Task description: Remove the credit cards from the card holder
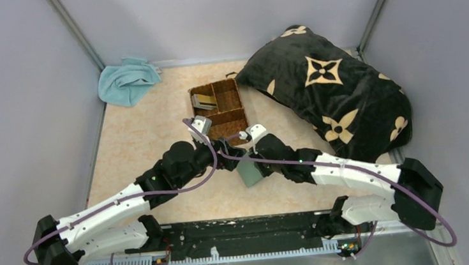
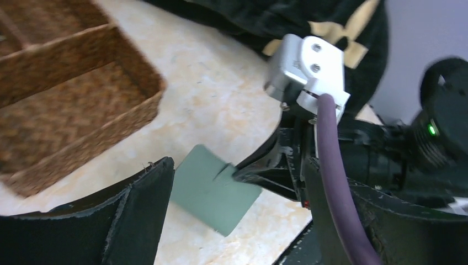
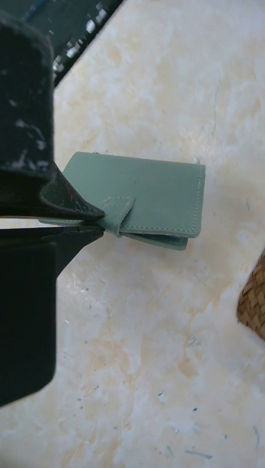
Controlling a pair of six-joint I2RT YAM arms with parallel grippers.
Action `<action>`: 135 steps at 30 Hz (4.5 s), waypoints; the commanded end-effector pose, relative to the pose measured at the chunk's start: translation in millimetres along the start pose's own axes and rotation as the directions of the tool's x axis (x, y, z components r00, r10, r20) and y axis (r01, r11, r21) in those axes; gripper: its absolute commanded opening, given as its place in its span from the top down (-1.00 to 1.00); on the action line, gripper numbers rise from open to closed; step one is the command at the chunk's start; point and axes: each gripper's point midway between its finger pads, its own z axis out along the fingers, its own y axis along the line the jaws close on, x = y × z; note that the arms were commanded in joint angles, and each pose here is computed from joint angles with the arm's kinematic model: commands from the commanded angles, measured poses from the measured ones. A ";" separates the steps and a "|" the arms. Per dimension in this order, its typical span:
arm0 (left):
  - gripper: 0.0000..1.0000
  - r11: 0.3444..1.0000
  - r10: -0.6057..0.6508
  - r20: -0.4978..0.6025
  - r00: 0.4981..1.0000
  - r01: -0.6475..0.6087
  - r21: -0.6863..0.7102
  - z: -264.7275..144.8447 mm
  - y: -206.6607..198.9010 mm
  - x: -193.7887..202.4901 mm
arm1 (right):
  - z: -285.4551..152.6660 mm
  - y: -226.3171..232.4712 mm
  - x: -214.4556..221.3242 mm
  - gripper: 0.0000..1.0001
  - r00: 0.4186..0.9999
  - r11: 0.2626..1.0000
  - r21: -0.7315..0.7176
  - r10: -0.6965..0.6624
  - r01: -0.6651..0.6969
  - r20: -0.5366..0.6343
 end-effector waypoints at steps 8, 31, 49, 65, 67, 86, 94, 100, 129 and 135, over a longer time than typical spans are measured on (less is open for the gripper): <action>-0.96 0.999 -0.019 0.010 1.000 0.019 0.045 0.3 -0.4 -11.1 | -76.5 -7.5 -85.1 1.00 0.923 0.939 -0.315 0.239 -0.140 0.302; -0.96 0.986 0.015 -0.155 0.988 -0.040 -0.163 22.9 54.4 42.3 | -30.7 -17.5 -101.5 1.00 0.951 0.979 -0.096 0.196 -0.178 0.239; -0.86 0.980 -0.017 -0.209 0.978 -0.025 -0.198 21.6 71.7 77.1 | -17.9 -45.3 -104.6 1.00 0.949 0.973 -0.014 0.226 -0.228 0.219; -0.99 0.978 0.016 -0.259 0.966 -0.069 -0.195 18.2 70.4 77.1 | 14.7 -44.2 -39.8 -0.79 0.973 0.977 -0.004 0.211 -0.212 0.098; -1.00 0.975 0.032 -0.260 0.965 -0.088 -0.206 17.5 71.7 72.4 | 8.9 -50.5 -49.1 -0.97 0.969 0.976 0.025 0.210 -0.215 0.133; -1.00 0.912 -0.210 -0.011 0.978 0.192 -0.361 -25.7 102.1 35.2 | -53.1 -126.5 -96.9 -0.98 0.949 0.866 0.424 0.156 -0.264 0.273; -1.00 0.959 -0.046 0.063 0.997 0.061 -0.276 -33.9 92.6 2.6 | -77.8 -158.1 -91.8 -0.98 0.900 0.815 0.425 0.247 -0.394 0.359; -1.00 0.972 0.066 0.109 0.992 -0.039 -0.231 -27.8 84.7 -15.8 | -90.8 -114.0 -119.6 -0.98 0.808 0.961 0.094 0.165 -0.261 0.565; 0.85 0.877 0.085 -0.129 0.988 -0.013 0.481 -3.6 -40.8 28.7 | -4.2 -28.6 -4.0 0.54 0.826 0.807 -0.284 0.558 -0.518 0.078; -0.55 0.765 0.121 -0.192 0.974 0.032 0.643 -19.9 -69.4 35.2 | -2.8 -39.4 10.5 -0.54 0.815 0.810 -0.240 0.570 -0.535 0.104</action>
